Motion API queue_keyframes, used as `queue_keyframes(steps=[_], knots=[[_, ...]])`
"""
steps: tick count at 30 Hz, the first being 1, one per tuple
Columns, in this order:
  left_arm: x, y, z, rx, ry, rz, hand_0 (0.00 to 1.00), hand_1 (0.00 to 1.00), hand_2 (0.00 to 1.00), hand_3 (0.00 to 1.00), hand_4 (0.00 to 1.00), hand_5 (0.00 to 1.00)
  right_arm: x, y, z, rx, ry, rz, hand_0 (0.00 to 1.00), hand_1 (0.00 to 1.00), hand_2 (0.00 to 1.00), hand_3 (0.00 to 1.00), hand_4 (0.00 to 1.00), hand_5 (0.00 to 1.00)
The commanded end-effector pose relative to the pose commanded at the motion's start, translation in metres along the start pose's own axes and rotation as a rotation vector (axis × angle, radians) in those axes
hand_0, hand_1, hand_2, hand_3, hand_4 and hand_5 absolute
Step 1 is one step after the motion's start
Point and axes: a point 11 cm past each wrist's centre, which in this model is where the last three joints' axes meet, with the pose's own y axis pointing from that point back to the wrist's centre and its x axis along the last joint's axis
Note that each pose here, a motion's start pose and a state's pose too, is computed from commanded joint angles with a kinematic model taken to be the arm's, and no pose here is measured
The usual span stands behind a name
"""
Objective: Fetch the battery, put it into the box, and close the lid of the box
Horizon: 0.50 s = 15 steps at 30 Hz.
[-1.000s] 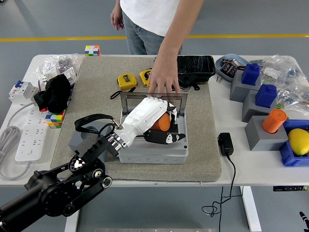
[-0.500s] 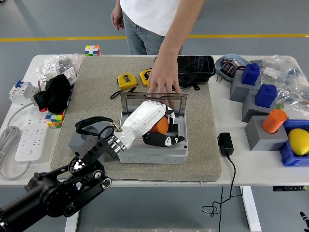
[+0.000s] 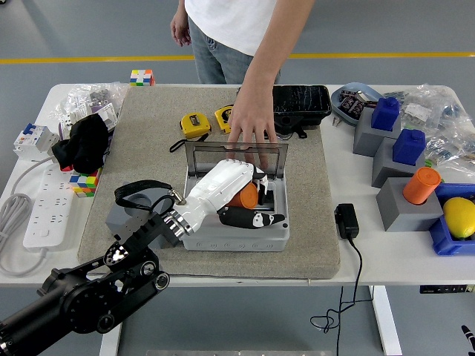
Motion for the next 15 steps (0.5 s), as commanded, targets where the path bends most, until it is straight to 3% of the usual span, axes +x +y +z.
queue_keyframes(steps=[15], knots=[[0.0025,-0.0044,-0.0015,-0.003,-0.024,0.007,0.126,0.098,0.141,0.13,0.998,0.573,-0.0011,0.0,-0.0007,0.002,-0.002,-0.003,0.827,0.819,0.782,0.818,0.998,0.998]])
